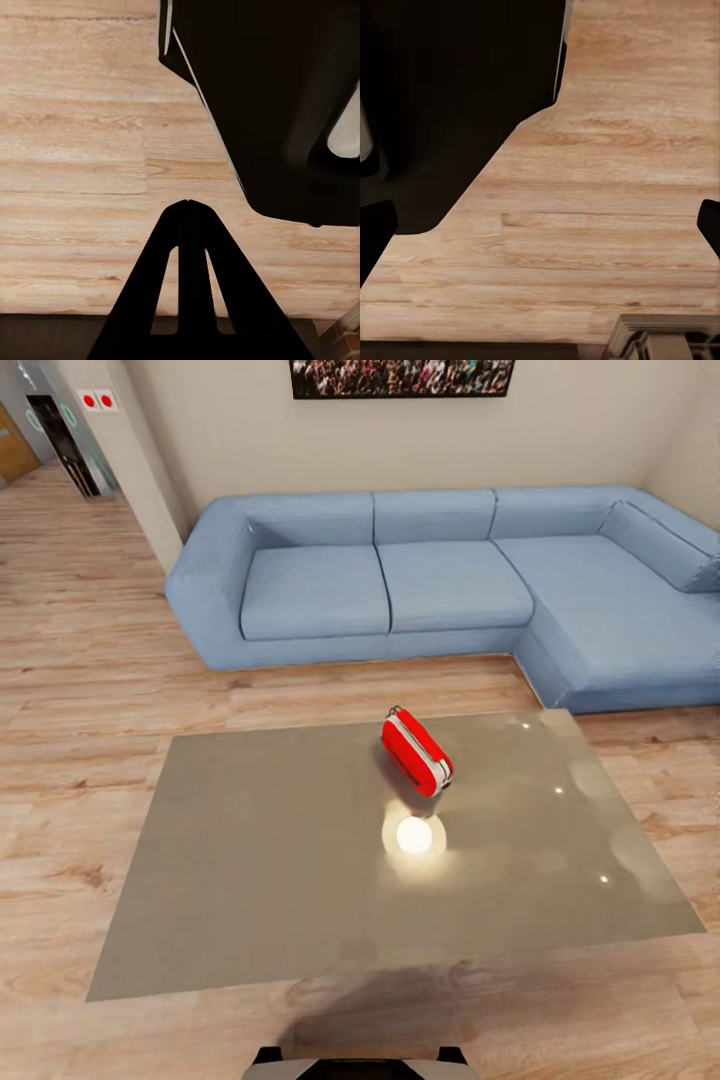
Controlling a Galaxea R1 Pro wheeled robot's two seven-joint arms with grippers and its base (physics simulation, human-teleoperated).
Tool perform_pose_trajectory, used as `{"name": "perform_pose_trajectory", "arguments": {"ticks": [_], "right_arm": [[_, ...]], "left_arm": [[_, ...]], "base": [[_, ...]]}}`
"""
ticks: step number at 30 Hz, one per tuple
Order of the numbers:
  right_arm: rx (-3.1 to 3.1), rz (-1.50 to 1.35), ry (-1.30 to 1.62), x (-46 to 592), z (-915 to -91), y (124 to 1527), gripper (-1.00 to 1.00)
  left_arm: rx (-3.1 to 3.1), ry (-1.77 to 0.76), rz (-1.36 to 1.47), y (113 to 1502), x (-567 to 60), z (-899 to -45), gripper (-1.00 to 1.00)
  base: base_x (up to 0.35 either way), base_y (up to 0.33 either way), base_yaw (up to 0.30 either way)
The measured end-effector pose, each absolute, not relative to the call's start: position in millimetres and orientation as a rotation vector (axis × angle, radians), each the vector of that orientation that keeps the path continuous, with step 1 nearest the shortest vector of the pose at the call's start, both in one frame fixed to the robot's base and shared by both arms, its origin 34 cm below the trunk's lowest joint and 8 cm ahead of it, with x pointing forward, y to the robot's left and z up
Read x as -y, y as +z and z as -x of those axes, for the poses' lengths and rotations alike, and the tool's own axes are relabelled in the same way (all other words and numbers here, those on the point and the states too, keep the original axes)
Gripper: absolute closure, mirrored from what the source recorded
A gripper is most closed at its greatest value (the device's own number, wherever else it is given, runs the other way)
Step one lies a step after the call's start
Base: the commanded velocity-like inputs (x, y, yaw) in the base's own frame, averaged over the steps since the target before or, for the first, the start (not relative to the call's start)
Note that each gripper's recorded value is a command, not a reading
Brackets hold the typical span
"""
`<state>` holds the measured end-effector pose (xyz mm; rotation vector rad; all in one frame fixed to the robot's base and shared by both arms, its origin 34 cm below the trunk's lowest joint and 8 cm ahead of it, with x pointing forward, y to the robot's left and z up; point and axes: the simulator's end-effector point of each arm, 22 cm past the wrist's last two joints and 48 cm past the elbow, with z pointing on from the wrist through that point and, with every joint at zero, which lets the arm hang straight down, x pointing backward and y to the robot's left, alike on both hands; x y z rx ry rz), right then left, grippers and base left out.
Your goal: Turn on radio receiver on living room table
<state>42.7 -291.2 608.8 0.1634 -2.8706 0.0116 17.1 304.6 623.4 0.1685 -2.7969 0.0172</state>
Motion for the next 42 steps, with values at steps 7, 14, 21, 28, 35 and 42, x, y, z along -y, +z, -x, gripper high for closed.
{"name": "perform_pose_trajectory", "arguments": {"ticks": [7,14,21,28,35,42], "right_arm": [[2.879,-0.167,0.012,292,-46,608,-1.0],[2.884,-0.167,0.012,291,-48,608,-1.0],[2.894,-0.162,0.015,292,-52,607,-1.0],[2.905,-0.161,0.015,292,-56,607,-1.0],[2.914,-0.154,0.019,292,-60,606,-1.0],[2.922,-0.154,0.02,292,-63,606,-1.0]], "left_arm": [[2.807,0.018,-0.168,623,-305,-21,1.0],[2.811,0.019,-0.168,622,-305,-22,1.0],[2.82,0.02,-0.168,621,-305,-26,1.0],[2.831,0.02,-0.168,621,-305,-30,1.0],[2.842,0.021,-0.17,620,-305,-34,1.0],[2.851,0.022,-0.169,619,-305,-38,1.0]], "base": [[0.0,0.0,-0.048],[0.0,0.0,-0.003],[0.0,0.0,0.0],[0.0,0.0,-0.046],[0.0,0.0,-0.058],[0.0,0.0,-0.178]]}}
